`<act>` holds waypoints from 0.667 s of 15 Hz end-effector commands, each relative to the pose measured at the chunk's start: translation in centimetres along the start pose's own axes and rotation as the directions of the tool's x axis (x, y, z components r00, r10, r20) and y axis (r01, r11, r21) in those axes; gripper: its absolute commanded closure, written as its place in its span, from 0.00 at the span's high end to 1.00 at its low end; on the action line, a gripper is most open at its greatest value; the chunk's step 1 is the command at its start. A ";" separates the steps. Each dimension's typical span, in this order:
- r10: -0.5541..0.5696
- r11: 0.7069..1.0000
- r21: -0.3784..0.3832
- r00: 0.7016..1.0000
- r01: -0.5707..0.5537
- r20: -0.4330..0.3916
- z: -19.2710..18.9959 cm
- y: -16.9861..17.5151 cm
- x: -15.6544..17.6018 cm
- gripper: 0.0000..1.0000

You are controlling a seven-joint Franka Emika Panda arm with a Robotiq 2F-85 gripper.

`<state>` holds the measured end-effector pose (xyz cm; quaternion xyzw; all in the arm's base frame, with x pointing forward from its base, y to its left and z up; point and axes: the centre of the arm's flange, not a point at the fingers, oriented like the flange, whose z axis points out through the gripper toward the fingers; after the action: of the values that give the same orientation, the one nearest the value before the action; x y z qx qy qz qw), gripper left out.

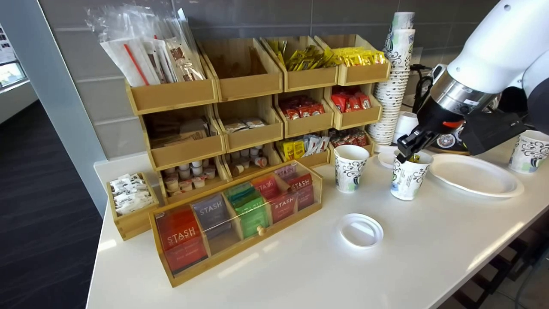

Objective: Pick up the paper cup with sachets in it and pour the contents of the cup onto the white plate

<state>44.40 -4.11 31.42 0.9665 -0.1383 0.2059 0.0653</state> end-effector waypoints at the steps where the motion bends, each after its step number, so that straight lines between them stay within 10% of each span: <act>1: 0.062 0.998 -0.027 0.997 -0.061 0.038 0.6 0.8 1.3 0.01; 10: 0.291 0.949 0.076 0.942 -0.307 0.167 -2.7 8.4 1.5 0.01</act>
<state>44.37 -9.45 33.31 0.9551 -0.2526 0.1546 0.0083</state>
